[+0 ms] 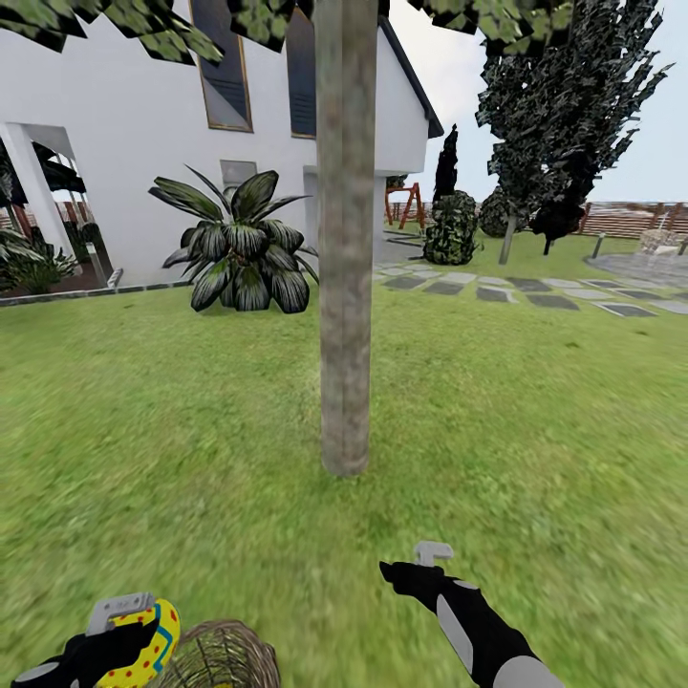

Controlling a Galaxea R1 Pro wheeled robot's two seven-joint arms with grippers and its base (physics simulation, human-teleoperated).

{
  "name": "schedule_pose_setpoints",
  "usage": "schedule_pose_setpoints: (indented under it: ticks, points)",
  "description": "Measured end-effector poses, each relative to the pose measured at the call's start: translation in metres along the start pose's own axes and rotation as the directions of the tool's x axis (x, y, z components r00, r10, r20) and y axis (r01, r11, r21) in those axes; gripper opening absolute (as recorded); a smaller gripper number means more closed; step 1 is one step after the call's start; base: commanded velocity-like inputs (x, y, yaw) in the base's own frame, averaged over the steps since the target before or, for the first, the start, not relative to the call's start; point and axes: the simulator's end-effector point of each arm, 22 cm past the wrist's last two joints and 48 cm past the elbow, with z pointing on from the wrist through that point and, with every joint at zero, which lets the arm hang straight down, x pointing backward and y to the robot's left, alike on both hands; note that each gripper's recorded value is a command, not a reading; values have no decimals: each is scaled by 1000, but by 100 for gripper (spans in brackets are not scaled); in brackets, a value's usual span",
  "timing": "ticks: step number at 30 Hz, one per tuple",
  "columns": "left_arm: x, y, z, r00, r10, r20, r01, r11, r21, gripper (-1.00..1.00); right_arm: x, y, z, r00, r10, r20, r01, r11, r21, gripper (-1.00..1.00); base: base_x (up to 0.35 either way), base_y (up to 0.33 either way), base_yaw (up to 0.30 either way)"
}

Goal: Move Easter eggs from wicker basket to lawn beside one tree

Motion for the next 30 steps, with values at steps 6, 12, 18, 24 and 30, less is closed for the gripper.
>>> schedule_pose_setpoints:
  ticks: [6, 12, 18, 24, 30]
  points:
    - [-7, 0, -7, 1000, 1, 7, -1, 1000, 0, -100, -6, 2, -7, 1000, 0, 0, 0, 1000, 0, 100, 0, 0, 0]
    - [-38, -6, -28, 999, 3, 32, -4, 1000, 9, -100, -11, 3, -13, 1000, 0, 2, 0, 1000, 3, 100, 0, 0, 0]
    - [-70, -20, -70, 999, -8, -42, 9, 1000, 21, -100, -20, 2, -20, 1000, 1, 9, -1, 1000, 9, 100, 0, 0, 0]
    - [-112, -68, -73, 997, -60, -43, 63, 995, 76, -100, -28, -6, -28, 1000, -1, 15, 0, 1000, 23, 100, 0, 0, 0]
    - [-123, -100, -63, 994, -106, 2, 105, 992, 66, -100, -34, -11, -36, 1000, 18, 20, -18, 999, 34, 100, 0, 0, 0]
